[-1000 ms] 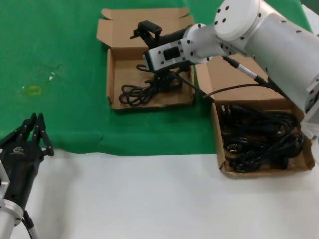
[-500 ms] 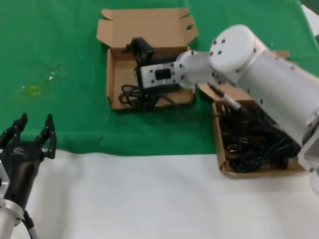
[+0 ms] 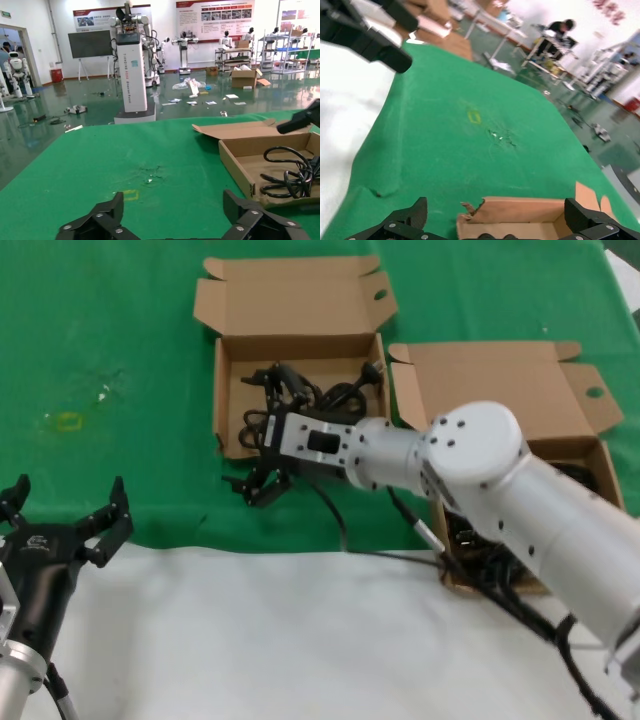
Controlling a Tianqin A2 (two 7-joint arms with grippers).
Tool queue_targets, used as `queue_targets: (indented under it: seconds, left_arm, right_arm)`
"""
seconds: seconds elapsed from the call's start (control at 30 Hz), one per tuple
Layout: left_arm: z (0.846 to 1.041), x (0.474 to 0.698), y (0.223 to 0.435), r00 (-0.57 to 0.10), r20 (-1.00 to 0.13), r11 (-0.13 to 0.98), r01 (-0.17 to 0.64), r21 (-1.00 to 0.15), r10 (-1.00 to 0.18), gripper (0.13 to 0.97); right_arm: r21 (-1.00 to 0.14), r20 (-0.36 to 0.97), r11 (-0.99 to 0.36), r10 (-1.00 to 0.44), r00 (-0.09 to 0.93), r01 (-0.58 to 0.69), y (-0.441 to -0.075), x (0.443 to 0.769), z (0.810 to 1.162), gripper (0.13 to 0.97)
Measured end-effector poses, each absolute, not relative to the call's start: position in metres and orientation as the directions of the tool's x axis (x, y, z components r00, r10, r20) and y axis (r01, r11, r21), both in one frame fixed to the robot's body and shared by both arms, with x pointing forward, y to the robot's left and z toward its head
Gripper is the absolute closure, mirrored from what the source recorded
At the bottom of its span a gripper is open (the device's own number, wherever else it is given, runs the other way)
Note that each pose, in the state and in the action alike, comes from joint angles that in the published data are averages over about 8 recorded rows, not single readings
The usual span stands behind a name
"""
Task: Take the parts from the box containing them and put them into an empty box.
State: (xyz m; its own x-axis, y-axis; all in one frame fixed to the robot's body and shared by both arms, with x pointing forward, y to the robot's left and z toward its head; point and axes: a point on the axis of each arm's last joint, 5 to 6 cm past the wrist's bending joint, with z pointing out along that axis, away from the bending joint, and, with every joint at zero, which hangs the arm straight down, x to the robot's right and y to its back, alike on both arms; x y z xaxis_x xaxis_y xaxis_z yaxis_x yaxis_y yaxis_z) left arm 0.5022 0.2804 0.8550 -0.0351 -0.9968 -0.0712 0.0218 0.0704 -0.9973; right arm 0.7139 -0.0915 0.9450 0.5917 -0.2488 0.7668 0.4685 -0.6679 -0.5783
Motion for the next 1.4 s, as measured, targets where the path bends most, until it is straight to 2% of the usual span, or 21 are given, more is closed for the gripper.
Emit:
queue_targets:
  seconds: [0.13, 0.4, 0.7, 1.0, 1.4]
  left_arm:
    - [0.855, 0.502, 0.280, -0.035, -0.071, 0.070, 0.022, -0.997, -0.997, 0.492]
    - [0.855, 0.502, 0.280, -0.035, -0.071, 0.070, 0.022, -0.997, -0.997, 0.300]
    - [0.855, 0.502, 0.280, -0.035, -0.071, 0.070, 0.022, -0.997, -0.997, 0.180]
    - [0.855, 0.502, 0.280, -0.035, -0.071, 0.070, 0.022, -0.997, -0.997, 0.132]
    - [0.855, 0.502, 0.280, -0.035, -0.071, 0.070, 0.022, -0.997, -0.997, 0.132]
  right_arm:
    - [-0.656, 0.718, -0.627, -0.345, 0.605, 0.421, -0.096, 0.702, 0.930, 0.130]
    - [-0.785, 0.601, -0.533, -0.527, 0.601, 0.317, -0.111, 0.678, 0.905, 0.130]
    - [-0.887, 0.455, -0.415, -0.704, 0.545, 0.205, -0.137, 0.648, 0.882, 0.130]
    - [-0.949, 0.314, -0.295, -0.843, 0.438, 0.112, -0.173, 0.615, 0.865, 0.130]
    - [-0.987, 0.161, -0.157, -0.957, 0.240, 0.036, -0.228, 0.563, 0.853, 0.130]
